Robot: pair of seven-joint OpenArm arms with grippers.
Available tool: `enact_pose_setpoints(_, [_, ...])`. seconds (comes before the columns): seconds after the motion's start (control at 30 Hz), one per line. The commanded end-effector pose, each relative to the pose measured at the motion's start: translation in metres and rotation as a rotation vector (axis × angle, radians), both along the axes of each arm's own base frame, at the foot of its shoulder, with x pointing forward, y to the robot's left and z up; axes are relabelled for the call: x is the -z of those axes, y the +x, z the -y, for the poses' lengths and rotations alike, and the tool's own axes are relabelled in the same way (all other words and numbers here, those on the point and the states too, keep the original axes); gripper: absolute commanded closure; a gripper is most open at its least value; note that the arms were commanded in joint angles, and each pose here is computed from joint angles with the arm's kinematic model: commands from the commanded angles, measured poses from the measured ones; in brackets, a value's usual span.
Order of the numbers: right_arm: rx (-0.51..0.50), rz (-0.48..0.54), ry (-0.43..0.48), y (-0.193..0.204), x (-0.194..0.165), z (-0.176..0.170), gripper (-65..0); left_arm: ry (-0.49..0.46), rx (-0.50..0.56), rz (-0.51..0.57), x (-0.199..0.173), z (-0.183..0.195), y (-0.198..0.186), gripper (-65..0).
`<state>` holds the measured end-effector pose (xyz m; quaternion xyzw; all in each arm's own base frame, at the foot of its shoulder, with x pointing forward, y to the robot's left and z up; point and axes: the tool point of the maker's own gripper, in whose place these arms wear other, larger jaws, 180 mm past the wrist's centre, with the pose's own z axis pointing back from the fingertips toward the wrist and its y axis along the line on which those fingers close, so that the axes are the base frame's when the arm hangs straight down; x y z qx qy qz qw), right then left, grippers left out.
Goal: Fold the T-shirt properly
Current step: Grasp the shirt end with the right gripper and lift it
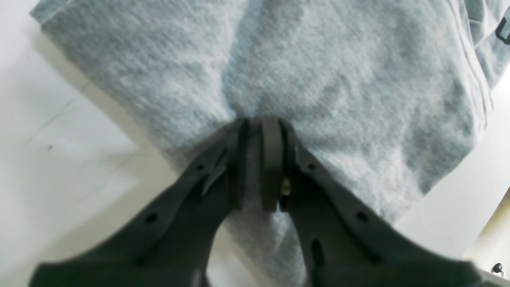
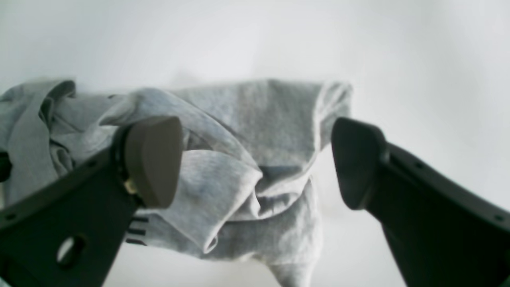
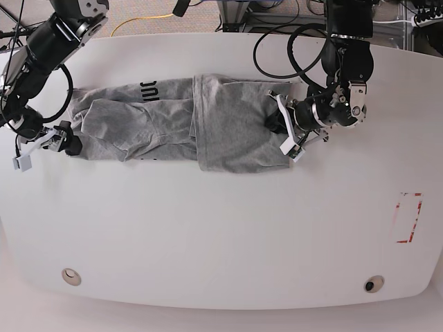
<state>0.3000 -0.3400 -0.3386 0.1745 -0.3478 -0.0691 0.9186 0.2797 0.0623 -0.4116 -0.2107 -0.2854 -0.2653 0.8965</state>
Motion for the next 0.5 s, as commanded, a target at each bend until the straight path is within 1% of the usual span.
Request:
enact_pose_setpoints(0.0, [0.026, 0.065, 0.058, 0.01, -0.011, 0.014, -55.8, 0.093, 0.008, -0.041, 0.011, -0.02, -0.006, -4.9])
enact_pose_setpoints(0.1, [0.053, 0.062, 0.098, 0.007, -0.006, 0.025, -55.6, 0.096, 0.008, -0.038, 0.01, -0.021, -0.005, -4.9])
enact_pose_setpoints(0.23, [0.079, 0.015, 0.135, -0.005, 0.012, 0.028, -55.6, 0.114, 0.008, -0.036, 0.01, -0.029, -0.005, -4.9])
enact_pose_setpoints(0.37, [0.079, 0.004, 0.165, -0.008, 0.023, 0.018, -55.6, 0.119, 0.008, -0.033, 0.009, -0.031, -0.004, -4.9])
enact_pose_setpoints(0.47, [0.076, -0.032, 0.201, -0.02, 0.041, 0.002, -55.6, 0.119, 0.008, -0.027, 0.008, -0.031, -0.002, -4.9])
